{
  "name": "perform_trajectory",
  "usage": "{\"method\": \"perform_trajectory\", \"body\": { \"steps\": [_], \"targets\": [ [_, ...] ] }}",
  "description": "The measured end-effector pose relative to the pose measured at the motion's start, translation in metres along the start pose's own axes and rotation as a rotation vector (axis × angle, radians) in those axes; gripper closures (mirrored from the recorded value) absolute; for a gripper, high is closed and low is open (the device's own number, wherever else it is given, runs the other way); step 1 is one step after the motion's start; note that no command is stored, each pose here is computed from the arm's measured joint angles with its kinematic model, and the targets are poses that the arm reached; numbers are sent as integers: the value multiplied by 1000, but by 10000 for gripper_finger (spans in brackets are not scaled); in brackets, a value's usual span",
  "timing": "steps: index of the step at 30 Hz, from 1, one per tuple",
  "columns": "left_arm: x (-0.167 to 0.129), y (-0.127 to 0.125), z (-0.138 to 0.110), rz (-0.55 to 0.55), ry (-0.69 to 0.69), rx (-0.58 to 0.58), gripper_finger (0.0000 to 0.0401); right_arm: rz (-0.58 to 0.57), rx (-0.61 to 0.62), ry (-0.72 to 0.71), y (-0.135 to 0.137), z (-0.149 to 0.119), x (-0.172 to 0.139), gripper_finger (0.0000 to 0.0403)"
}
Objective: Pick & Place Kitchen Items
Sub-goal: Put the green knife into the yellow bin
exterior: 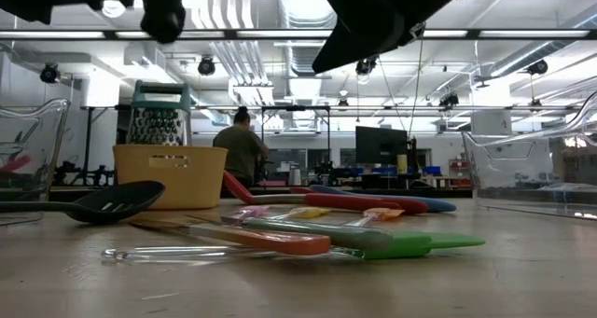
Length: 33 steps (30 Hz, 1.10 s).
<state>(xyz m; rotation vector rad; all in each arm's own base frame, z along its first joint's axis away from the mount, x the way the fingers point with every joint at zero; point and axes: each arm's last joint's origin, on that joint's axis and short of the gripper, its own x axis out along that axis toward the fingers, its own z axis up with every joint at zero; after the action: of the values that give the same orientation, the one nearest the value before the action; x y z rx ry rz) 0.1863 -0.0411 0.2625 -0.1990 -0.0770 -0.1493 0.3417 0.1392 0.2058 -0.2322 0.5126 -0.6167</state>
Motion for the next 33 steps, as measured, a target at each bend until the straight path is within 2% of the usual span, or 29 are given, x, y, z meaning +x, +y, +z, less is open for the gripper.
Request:
{"method": "perform_trajectory", "body": {
  "steps": [5,9,13,24,33],
  "targets": [
    [6,-24,4,-127,-104,74,231,20,-4,10,1,-2,0,294],
    [9,-35,-1,-177,-81,100,231,21,26,13,1,-4,1,311],
    [13,-38,-4,-185,-75,98,231,27,38,19,1,-6,1,326],
    [25,-40,-9,-181,-38,104,231,217,80,94,6,-8,0,350],
    [25,-41,-10,-182,-35,103,231,375,143,179,11,-14,0,324]
  ]
}}
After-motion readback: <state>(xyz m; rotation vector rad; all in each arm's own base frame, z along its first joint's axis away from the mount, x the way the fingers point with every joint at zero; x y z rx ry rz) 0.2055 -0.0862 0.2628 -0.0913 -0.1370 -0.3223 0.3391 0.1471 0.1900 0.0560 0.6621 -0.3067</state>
